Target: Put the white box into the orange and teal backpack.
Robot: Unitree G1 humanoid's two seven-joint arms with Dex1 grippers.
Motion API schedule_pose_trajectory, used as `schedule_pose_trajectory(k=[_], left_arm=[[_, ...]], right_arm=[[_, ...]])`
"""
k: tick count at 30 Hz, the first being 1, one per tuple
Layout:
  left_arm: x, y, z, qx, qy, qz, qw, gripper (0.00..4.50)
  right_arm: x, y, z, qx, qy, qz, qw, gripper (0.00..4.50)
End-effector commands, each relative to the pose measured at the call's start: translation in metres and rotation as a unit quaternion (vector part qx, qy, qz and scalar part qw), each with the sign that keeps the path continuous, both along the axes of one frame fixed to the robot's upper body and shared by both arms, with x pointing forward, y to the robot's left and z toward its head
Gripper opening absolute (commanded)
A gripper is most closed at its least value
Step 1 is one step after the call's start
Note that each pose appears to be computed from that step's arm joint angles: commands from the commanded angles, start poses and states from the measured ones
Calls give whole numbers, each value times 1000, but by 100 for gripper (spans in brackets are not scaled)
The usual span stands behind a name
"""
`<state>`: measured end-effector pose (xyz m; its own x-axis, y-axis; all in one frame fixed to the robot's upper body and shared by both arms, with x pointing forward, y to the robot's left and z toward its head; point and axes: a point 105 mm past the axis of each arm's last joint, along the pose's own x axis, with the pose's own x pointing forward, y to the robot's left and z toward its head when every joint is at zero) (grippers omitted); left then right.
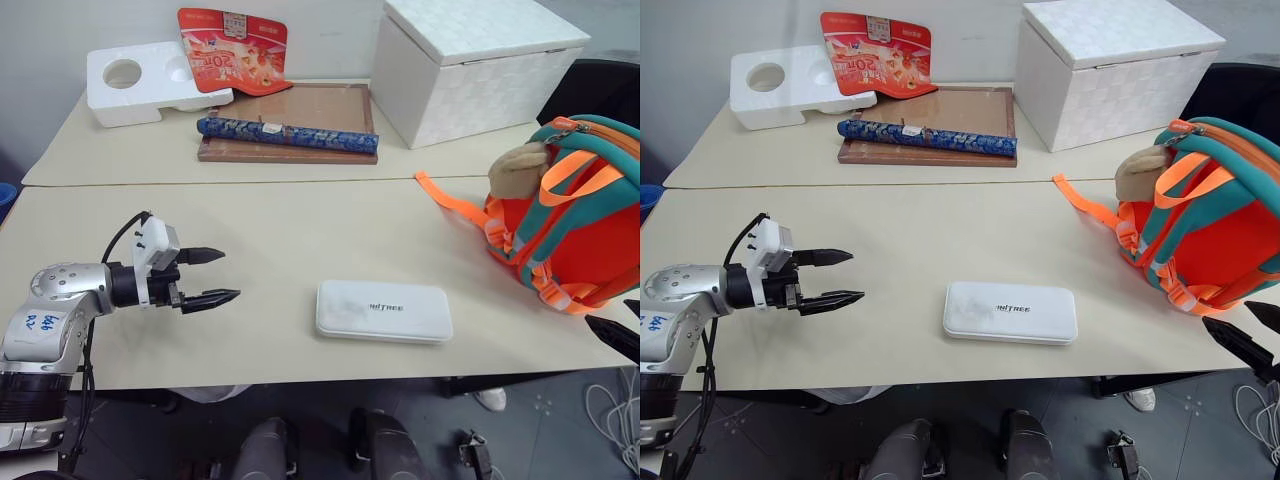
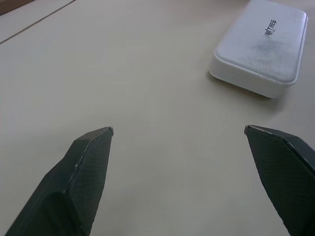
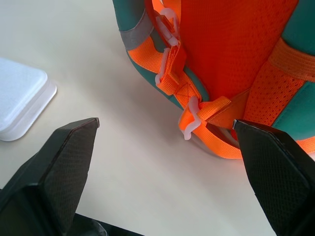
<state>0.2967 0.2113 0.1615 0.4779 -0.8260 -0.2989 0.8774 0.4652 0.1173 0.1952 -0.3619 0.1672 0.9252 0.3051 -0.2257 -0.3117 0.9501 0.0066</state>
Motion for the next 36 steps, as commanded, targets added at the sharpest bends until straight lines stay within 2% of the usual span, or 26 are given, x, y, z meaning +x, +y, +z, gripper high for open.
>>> schedule_pose_trajectory(k=[1,13,20,25,28,31,36], left_arm=[[0,-3,7,-1,-14,-4,1000,450],[-2,-3,6,6,-12,-7,1000,450],[-25,-43,-2,-1,6,-81,997,450],[-23,-56,-9,-6,9,-86,996,450],[-22,-68,-21,21,14,-106,994,450],[-14,-79,-31,42,17,-113,993,388],[-4,-89,-40,63,13,-124,990,229]], right_arm=[[0,-3,10,-19,-18,0,1000,447],[-1,-1,11,-24,-11,15,1000,447],[1,73,10,-20,8,164,986,447],[11,104,8,-34,15,221,975,447],[24,113,-6,-70,35,237,968,447],[46,115,-24,-126,61,244,959,385],[62,115,-38,-172,88,277,941,205]])
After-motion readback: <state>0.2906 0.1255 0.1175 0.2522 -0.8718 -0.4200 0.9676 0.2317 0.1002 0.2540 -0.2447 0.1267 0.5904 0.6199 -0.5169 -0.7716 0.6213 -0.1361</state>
